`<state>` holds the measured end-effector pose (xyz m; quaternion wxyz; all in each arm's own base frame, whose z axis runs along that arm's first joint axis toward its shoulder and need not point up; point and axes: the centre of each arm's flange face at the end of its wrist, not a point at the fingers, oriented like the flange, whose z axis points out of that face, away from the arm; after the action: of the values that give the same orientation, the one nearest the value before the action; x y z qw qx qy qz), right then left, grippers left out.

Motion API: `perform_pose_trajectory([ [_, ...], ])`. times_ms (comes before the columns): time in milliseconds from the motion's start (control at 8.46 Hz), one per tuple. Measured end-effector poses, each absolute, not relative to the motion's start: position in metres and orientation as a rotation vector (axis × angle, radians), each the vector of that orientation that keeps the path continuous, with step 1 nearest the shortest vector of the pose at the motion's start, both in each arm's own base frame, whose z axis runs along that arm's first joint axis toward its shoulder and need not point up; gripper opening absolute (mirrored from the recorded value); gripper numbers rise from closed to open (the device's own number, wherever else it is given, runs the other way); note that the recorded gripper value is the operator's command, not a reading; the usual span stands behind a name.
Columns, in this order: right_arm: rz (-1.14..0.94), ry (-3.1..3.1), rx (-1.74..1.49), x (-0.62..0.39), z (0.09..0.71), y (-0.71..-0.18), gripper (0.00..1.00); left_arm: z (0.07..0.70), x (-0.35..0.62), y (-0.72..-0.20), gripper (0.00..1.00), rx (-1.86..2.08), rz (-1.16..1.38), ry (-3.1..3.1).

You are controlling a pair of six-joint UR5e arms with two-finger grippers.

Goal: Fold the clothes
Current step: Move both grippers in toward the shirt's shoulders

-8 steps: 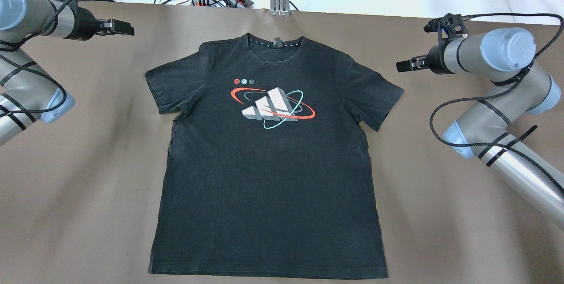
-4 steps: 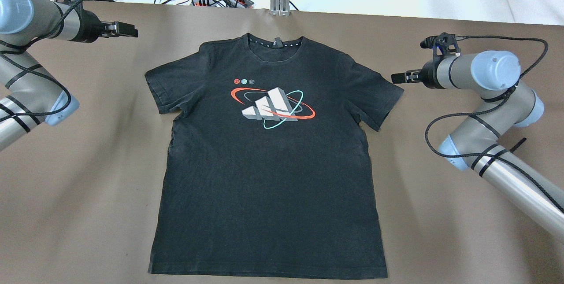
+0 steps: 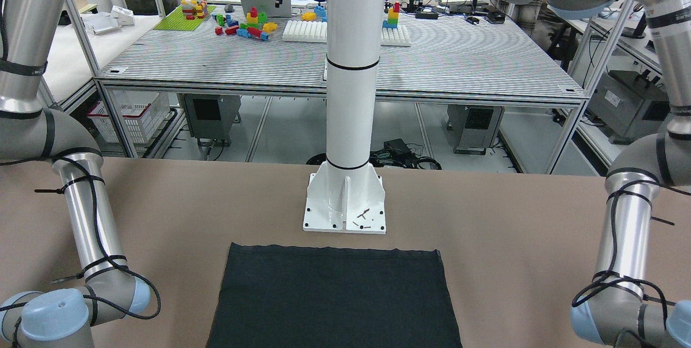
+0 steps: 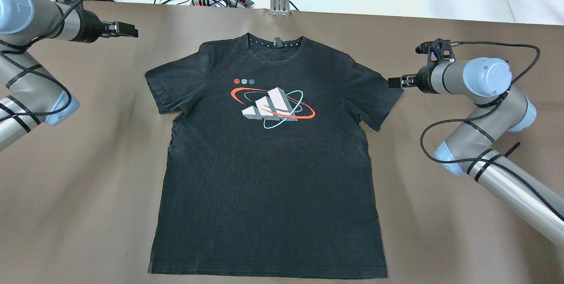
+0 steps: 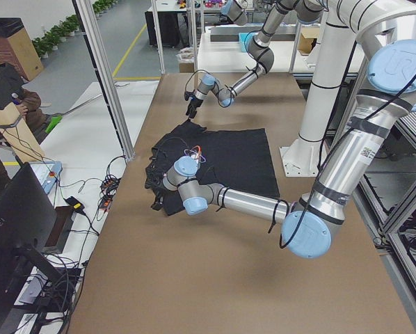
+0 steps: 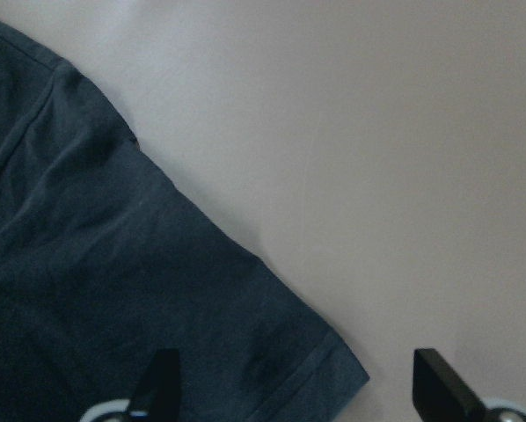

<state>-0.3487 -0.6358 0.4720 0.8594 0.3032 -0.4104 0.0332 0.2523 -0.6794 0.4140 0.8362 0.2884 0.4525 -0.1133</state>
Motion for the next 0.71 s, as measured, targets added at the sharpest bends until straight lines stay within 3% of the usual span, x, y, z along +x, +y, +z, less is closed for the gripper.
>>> perform_pose_trajectory([
  [118,0.070,-0.853,0.635,-0.355,0.475,-0.633,0.91,0.414,0.255,-0.679,0.95,0.613,-0.241,0.954],
  [473,0.068,-0.837,0.620,-0.363,0.486,-0.630,0.51,0.415,0.258,-0.678,0.95,0.615,-0.242,0.950],
  [591,0.069,-0.833,0.615,-0.363,0.490,-0.630,0.19,0.414,0.258,-0.678,0.95,0.616,-0.243,0.952],
  [709,0.069,-0.829,0.610,-0.364,0.493,-0.630,0.00,0.413,0.258,-0.678,0.95,0.616,-0.246,0.955],
])
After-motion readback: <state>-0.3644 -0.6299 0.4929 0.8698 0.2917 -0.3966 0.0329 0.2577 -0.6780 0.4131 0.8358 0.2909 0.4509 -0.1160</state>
